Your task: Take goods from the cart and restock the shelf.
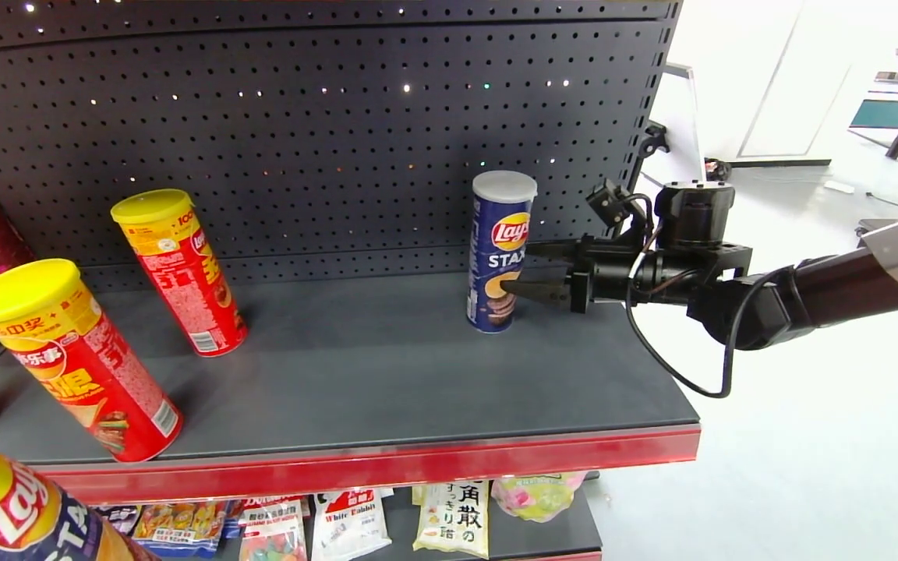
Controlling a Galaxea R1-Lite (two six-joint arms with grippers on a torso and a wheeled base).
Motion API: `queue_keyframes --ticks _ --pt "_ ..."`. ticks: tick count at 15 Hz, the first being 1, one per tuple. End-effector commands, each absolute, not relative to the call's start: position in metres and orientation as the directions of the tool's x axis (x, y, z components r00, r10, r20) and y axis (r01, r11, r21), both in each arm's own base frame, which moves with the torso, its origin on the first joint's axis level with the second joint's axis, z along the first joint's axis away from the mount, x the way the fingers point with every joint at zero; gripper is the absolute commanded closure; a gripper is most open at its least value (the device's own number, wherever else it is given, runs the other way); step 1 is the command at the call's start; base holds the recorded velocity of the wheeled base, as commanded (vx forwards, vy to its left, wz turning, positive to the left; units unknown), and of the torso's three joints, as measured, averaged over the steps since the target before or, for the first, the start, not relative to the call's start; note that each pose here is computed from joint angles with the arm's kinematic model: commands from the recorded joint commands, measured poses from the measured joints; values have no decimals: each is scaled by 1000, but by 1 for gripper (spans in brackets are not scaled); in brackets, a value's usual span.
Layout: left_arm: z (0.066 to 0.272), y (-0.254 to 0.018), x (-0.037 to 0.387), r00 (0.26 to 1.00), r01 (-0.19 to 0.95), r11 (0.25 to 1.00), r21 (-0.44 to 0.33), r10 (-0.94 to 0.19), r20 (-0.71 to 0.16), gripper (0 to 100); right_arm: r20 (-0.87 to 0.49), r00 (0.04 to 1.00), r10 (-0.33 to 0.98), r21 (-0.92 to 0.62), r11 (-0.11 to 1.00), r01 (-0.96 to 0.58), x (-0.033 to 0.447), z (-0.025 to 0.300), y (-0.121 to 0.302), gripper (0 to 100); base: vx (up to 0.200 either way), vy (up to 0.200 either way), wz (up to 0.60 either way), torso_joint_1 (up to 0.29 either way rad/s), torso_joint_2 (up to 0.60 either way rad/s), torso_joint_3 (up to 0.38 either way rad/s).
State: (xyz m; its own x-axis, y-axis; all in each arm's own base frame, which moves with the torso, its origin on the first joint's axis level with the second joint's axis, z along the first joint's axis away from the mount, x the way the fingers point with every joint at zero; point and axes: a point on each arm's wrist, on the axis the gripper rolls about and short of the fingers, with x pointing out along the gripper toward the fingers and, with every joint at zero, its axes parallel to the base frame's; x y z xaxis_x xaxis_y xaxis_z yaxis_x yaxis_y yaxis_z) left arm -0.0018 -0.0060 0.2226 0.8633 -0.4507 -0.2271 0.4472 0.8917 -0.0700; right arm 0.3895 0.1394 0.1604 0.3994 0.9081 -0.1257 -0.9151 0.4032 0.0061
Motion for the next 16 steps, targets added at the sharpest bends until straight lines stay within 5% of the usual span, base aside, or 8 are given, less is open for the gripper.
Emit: queue_keyframes --ticks 1,16 --pt "223 -6 -1 865 446 893 -61 -447 -229 100 -121 397 910 3 400 -916 397 158 139 0 0 0 0 0 0 0" --pt "221 -6 -3 868 441 896 -51 -440 -231 100 -90 333 939 -1 334 -943 406 160 174 0 0 0 0 0 0 0"
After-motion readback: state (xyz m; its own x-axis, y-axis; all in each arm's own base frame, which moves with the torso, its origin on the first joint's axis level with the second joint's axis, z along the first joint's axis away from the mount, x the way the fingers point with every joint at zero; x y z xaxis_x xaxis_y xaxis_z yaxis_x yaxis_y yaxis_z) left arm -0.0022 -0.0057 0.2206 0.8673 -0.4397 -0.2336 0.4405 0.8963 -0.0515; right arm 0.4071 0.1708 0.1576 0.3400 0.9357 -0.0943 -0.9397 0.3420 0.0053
